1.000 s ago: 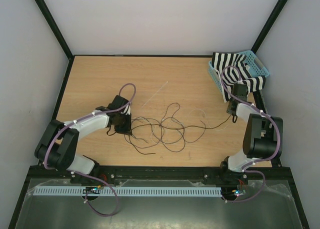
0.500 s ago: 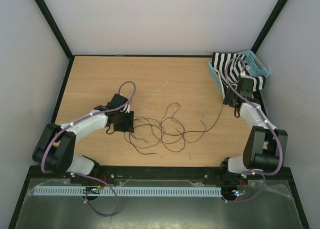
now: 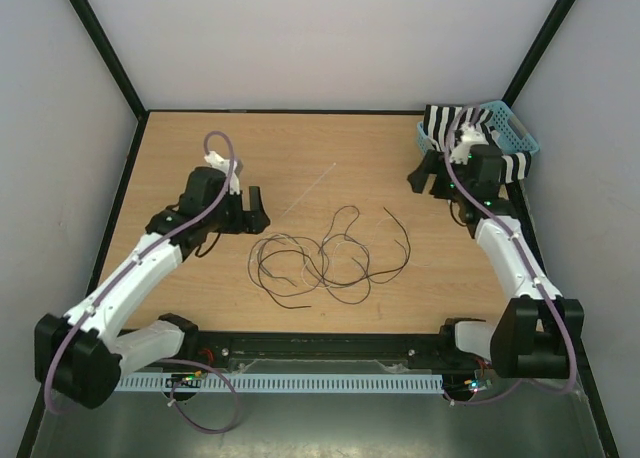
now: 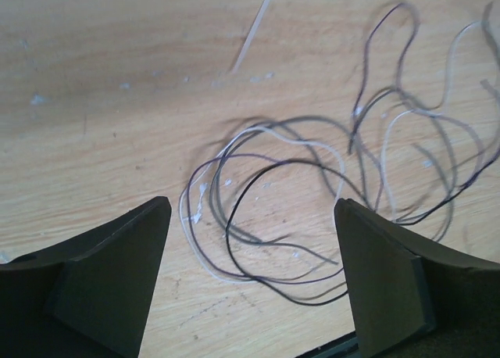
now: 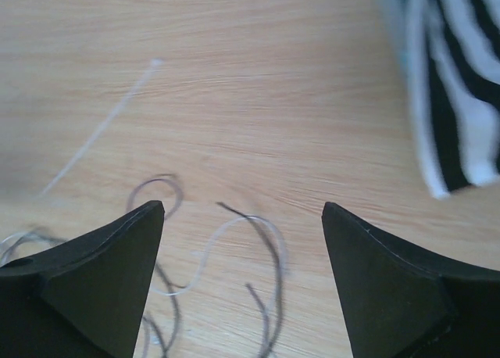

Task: Zip-tie the wires
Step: Straighten the cable at the center of the board, then pick up the ribbon at the center of the board.

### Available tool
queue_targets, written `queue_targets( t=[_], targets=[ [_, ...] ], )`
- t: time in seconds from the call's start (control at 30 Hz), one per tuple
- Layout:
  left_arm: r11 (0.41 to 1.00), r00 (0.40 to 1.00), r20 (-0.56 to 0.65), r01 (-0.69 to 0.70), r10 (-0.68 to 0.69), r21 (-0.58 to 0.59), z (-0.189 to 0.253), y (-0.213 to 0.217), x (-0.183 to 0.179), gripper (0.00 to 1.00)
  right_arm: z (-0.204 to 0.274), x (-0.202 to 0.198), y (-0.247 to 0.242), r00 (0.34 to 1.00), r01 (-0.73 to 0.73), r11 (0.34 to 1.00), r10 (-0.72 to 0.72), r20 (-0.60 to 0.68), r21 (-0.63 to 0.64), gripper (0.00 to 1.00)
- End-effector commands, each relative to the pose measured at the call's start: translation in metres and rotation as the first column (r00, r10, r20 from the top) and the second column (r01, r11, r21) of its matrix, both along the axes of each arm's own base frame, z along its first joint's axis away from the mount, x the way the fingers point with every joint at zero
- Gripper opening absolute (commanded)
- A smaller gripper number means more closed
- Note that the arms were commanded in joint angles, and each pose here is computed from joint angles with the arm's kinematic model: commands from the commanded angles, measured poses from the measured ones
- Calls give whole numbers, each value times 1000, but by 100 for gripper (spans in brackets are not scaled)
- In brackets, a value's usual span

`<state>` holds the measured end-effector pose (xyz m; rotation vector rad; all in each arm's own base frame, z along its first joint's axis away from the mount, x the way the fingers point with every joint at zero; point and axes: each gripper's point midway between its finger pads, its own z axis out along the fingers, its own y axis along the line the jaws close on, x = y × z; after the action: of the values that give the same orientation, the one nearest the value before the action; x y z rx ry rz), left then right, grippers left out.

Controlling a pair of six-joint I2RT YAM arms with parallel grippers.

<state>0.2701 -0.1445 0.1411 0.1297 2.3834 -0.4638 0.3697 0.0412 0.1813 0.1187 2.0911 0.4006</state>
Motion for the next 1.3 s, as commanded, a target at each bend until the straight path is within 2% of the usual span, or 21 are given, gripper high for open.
queue_targets(
  t=[0.0, 0.07, 0.2, 0.33, 0.5, 0.7, 0.77, 1.0, 1.27],
  targets=[
    [998, 981, 193, 11, 0, -55, 52, 0, 11, 93, 13, 4, 58, 987, -154, 984, 148, 70, 90, 93],
    [996, 955, 296, 3, 23, -88, 76, 4, 10, 99, 14, 10, 82, 979, -195, 975, 187, 82, 109, 93],
    [989, 883, 465, 3, 66, -146, 118, 12, 4, 99, 5, 33, 126, 976, -214, 969, 205, 77, 121, 93],
    [985, 849, 528, 70, 23, -155, 136, 10, -11, 99, -19, 66, 156, 989, -146, 982, 142, 43, 116, 93],
    [975, 864, 503, 132, -25, -177, 128, 1, -24, 99, -50, 118, 182, 998, -65, 997, 65, 5, 36, 92],
    [967, 885, 464, 147, -35, -208, 114, -2, -34, 99, -75, 181, 188, 998, 45, 995, -49, -49, -92, 79],
    [967, 890, 455, 141, -29, -214, 109, -2, -35, 99, -83, 188, 186, 995, 73, 990, -80, -55, -119, 75],
    [967, 901, 434, 134, -28, -217, 101, -2, -35, 99, -102, 200, 183, 990, 113, 975, -127, -65, -192, 70],
    [962, 915, 400, 148, -46, -229, 94, -8, -35, 99, -116, 197, 202, 996, 45, 958, -65, -61, -283, 66]
  ],
)
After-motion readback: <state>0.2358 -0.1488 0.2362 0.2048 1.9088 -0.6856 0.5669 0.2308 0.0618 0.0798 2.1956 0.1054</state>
